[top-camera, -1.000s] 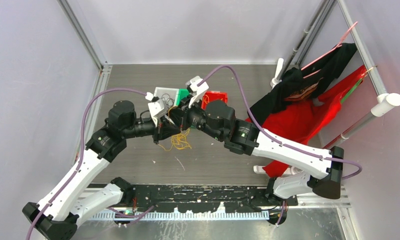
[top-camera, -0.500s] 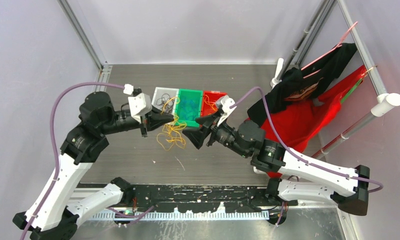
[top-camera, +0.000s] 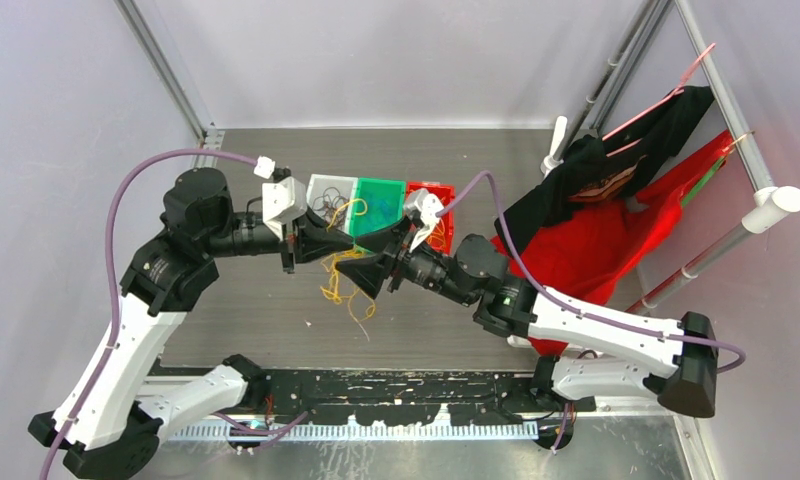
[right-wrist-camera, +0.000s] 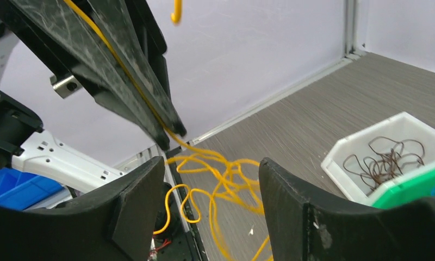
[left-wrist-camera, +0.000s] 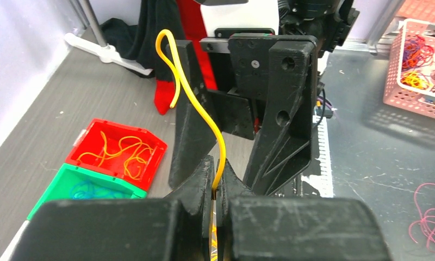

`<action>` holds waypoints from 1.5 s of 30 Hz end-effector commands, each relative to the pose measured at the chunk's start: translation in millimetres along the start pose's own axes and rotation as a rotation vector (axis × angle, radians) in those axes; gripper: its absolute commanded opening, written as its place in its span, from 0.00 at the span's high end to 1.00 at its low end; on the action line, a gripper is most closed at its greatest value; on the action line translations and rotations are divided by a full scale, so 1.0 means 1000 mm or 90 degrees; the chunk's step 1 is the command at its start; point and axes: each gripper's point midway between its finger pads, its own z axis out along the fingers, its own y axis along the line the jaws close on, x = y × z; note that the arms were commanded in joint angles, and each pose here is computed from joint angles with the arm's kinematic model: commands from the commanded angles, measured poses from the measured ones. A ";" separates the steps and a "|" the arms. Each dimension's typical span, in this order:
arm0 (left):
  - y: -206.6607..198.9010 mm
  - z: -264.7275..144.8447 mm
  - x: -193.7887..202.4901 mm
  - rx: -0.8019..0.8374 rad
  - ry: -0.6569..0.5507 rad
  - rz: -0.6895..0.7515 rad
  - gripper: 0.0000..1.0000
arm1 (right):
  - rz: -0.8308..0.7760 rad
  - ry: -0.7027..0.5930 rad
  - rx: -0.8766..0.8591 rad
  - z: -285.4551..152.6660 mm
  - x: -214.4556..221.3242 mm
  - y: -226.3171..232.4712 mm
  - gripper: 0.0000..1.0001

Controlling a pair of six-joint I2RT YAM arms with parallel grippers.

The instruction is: Untangle the cables

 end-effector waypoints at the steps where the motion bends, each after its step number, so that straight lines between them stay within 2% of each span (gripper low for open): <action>1: -0.017 -0.005 -0.024 0.041 -0.034 -0.002 1.00 | -0.016 -0.093 -0.073 0.014 -0.050 0.028 0.32; 10: -0.023 -0.007 -0.064 0.068 -0.083 0.003 1.00 | 0.001 -0.059 -0.077 0.043 -0.016 0.021 0.46; 16: -0.020 -0.015 -0.096 0.044 -0.119 0.053 1.00 | 0.039 -0.028 -0.056 0.042 0.023 0.007 0.48; 23: -0.005 -0.028 -0.135 -0.026 -0.144 0.161 1.00 | 0.062 0.010 -0.003 0.027 0.069 -0.017 0.48; 35: 0.050 -0.075 -0.230 -0.304 -0.244 0.368 1.00 | 0.105 0.074 0.076 -0.003 0.141 -0.054 0.49; 45: 0.071 -0.133 -0.292 -0.527 -0.338 0.507 1.00 | 0.127 0.122 0.121 -0.017 0.171 -0.067 0.51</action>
